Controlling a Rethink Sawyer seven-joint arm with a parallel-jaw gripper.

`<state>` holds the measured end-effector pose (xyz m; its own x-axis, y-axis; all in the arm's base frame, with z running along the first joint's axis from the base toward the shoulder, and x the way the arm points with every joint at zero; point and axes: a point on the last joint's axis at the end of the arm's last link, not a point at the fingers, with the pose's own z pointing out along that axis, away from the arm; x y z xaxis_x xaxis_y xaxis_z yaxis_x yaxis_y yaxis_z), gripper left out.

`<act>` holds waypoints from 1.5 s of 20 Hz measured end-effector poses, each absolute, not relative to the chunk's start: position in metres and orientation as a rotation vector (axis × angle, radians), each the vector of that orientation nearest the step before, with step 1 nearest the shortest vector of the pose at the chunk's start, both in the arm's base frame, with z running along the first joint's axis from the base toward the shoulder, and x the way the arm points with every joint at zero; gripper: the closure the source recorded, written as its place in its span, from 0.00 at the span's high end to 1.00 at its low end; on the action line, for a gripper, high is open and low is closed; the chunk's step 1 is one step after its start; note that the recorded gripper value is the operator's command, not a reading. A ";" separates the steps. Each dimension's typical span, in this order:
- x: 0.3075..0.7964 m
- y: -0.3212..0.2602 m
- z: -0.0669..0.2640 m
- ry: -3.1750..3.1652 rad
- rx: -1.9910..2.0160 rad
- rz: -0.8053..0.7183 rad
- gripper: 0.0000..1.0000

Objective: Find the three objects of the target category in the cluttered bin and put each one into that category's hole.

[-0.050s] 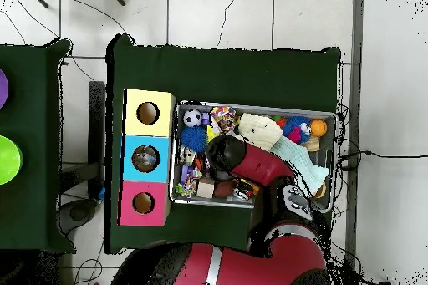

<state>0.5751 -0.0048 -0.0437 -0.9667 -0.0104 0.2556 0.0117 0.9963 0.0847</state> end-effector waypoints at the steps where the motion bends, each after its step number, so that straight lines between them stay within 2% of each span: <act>1: 0.575 -0.005 -0.044 -2.880 -0.001 -0.124 0.00; 8: 0.576 -0.005 -0.046 -2.879 0.000 -0.124 0.00; 9: 0.576 -0.005 -0.050 -2.878 0.000 -0.124 1.00; 30: 0.571 0.002 -0.053 -2.866 0.040 -0.072 1.00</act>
